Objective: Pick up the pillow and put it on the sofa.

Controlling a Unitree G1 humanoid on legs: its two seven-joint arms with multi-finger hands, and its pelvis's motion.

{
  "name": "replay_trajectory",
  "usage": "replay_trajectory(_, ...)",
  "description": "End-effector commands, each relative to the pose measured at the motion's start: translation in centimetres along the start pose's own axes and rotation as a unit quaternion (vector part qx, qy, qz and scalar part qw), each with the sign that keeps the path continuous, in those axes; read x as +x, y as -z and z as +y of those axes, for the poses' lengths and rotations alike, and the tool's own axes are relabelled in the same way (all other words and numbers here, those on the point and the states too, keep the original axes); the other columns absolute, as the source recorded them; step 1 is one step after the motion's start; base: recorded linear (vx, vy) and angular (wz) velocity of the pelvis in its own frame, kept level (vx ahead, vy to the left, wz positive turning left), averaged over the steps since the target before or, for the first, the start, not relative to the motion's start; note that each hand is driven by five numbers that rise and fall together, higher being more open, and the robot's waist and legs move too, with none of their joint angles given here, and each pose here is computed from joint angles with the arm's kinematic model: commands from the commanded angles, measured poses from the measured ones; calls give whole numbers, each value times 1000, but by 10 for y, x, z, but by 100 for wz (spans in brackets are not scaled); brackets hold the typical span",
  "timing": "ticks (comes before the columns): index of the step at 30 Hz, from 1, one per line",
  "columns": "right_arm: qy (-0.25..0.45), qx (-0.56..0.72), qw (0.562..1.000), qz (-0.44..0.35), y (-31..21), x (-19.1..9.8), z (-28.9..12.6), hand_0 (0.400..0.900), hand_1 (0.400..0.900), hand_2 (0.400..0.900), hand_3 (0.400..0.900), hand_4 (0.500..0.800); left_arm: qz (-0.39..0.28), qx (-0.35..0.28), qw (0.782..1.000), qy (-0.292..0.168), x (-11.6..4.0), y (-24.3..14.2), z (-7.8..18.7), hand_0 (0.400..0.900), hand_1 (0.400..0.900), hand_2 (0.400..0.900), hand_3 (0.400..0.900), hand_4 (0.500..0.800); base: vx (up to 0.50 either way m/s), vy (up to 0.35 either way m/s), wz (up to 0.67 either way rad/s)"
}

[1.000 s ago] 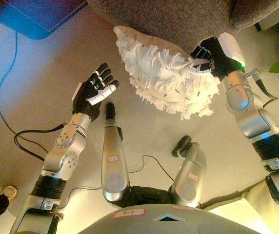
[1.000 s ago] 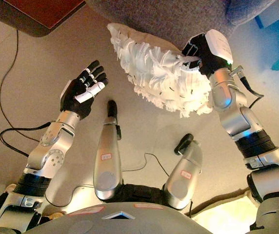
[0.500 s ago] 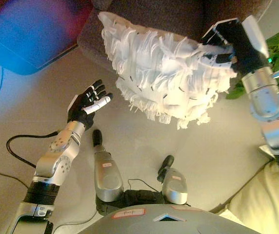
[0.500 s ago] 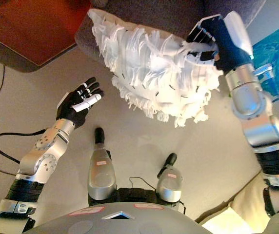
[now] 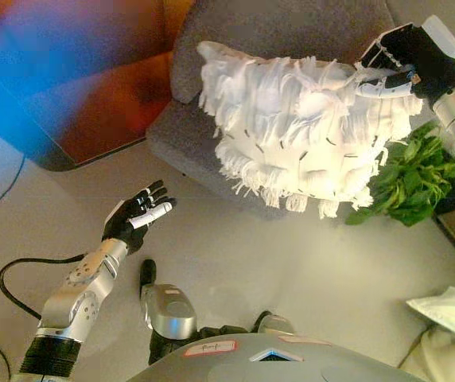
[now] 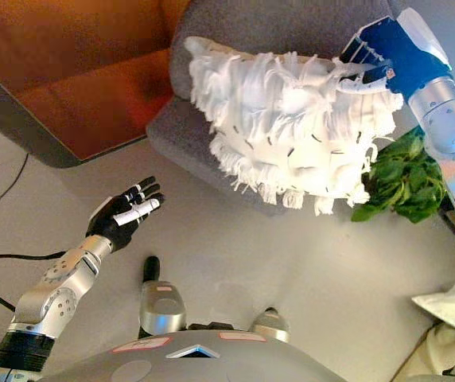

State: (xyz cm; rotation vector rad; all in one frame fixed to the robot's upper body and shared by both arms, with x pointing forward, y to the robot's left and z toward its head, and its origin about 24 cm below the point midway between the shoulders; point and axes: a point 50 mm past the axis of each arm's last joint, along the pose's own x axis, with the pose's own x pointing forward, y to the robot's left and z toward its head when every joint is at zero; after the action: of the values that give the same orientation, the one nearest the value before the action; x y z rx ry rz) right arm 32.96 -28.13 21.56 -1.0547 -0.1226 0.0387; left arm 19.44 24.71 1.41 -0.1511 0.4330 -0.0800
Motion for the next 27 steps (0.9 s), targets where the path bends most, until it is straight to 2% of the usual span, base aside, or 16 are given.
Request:
replay_trajectory(1, 154, -2, 982, -110, -62, 8, -94, 400, 400, 400, 400, 500, -92, 43, 991, 85, -5, -45, -20, 900, 900, 900, 900, 800, 109, -53, 11)
replay_trajectory(6, 157, -16, 986, -56, -48, 20, -105, 400, 400, 400, 400, 500, -103, 57, 987, 107, -9, -55, -17, 900, 900, 900, 900, 800, 119, -98, 14)
replay_trajectory(9, 177, -25, 984, 2, -38, 25, -114, 400, 400, 400, 400, 500, -115, 73, 983, 124, -11, -64, -16, 900, 900, 900, 900, 800, 13, -145, 12)
replay_trajectory(10, 200, -38, 979, 24, -34, 26, -119, 720, 720, 720, 720, 692, -121, 79, 981, 129, -11, -69, -17, 900, 900, 900, 900, 800, -60, -175, 11)
replay_trajectory(11, 216, -41, 974, 45, -31, 26, -124, 900, 900, 900, 900, 800, -127, 84, 979, 133, -11, -73, -17, 900, 900, 900, 900, 800, -99, -168, 8)
replay_trajectory(13, 251, -53, 963, 83, -25, 27, -133, 900, 900, 900, 900, 800, -139, 94, 976, 138, -9, -80, -18, 900, 900, 900, 900, 800, -105, -145, 5)
replay_trajectory(21, 362, -75, 918, 142, -19, 19, -157, 900, 900, 900, 900, 800, -153, 111, 972, 136, -11, -94, -18, 900, 900, 900, 900, 800, -20, -64, 5)
replay_trajectory(25, 398, -61, 905, 139, -17, 14, -159, 900, 900, 900, 900, 800, -151, 113, 973, 135, -13, -94, -19, 900, 900, 900, 900, 800, 18, 2, -8)
replay_trajectory(27, 407, -31, 906, 108, -20, 15, -153, 900, 900, 900, 900, 800, -149, 107, 975, 127, -14, -89, -19, 900, 900, 900, 900, 800, 81, 79, -20)
